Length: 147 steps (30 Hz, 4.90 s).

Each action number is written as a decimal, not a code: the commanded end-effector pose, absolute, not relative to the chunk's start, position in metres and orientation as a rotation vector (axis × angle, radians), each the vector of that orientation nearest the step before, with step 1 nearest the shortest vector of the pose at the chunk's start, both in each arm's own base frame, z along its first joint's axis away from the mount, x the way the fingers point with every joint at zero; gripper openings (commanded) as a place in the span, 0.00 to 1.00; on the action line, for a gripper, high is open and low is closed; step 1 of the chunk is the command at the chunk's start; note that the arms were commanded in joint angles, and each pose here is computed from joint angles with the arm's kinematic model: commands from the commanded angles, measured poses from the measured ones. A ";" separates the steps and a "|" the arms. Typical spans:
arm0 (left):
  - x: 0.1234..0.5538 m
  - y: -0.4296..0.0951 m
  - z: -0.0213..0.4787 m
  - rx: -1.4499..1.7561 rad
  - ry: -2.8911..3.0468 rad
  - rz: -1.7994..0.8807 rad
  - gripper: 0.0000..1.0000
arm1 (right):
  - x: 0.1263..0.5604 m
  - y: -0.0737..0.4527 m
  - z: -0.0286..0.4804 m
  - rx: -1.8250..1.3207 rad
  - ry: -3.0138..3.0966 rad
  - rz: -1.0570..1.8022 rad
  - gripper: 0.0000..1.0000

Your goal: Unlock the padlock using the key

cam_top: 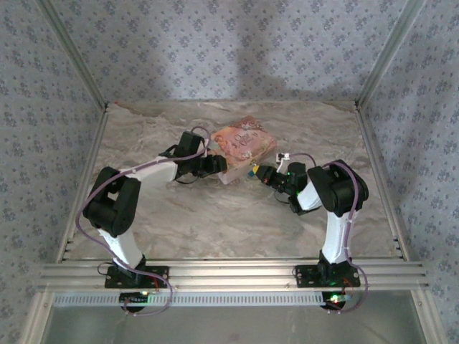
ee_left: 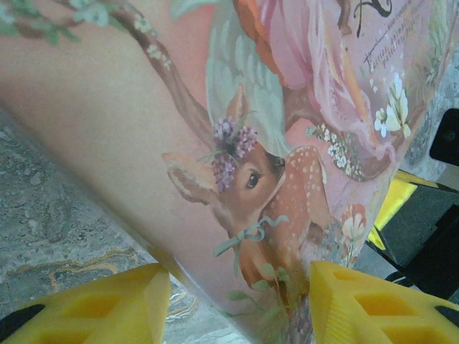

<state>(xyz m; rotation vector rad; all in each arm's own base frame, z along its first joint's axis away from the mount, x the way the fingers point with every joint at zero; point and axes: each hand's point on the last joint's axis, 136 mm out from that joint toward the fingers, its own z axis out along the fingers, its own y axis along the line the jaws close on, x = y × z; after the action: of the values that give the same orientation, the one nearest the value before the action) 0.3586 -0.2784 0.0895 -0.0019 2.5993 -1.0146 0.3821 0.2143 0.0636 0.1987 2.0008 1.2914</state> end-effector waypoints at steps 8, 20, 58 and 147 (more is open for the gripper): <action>0.325 -0.260 0.048 -0.053 2.767 -0.909 0.53 | 0.415 0.206 0.111 0.225 1.828 1.287 0.00; 0.321 -0.256 0.042 -0.068 2.777 -0.898 0.53 | 0.424 0.197 0.117 0.206 1.844 1.256 0.00; 0.335 -0.266 0.148 0.097 2.558 -0.911 0.58 | 0.390 0.208 0.101 0.126 1.942 1.241 0.00; 0.342 -0.310 0.137 0.212 2.592 -0.963 0.63 | 0.359 0.228 0.070 0.067 2.002 1.211 0.00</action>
<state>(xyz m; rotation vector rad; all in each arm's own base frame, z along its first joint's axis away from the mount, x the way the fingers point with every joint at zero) 0.3418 -0.3131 0.1337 0.2000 2.5472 -0.9981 0.3654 0.2270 0.0644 0.0956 2.0219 1.2444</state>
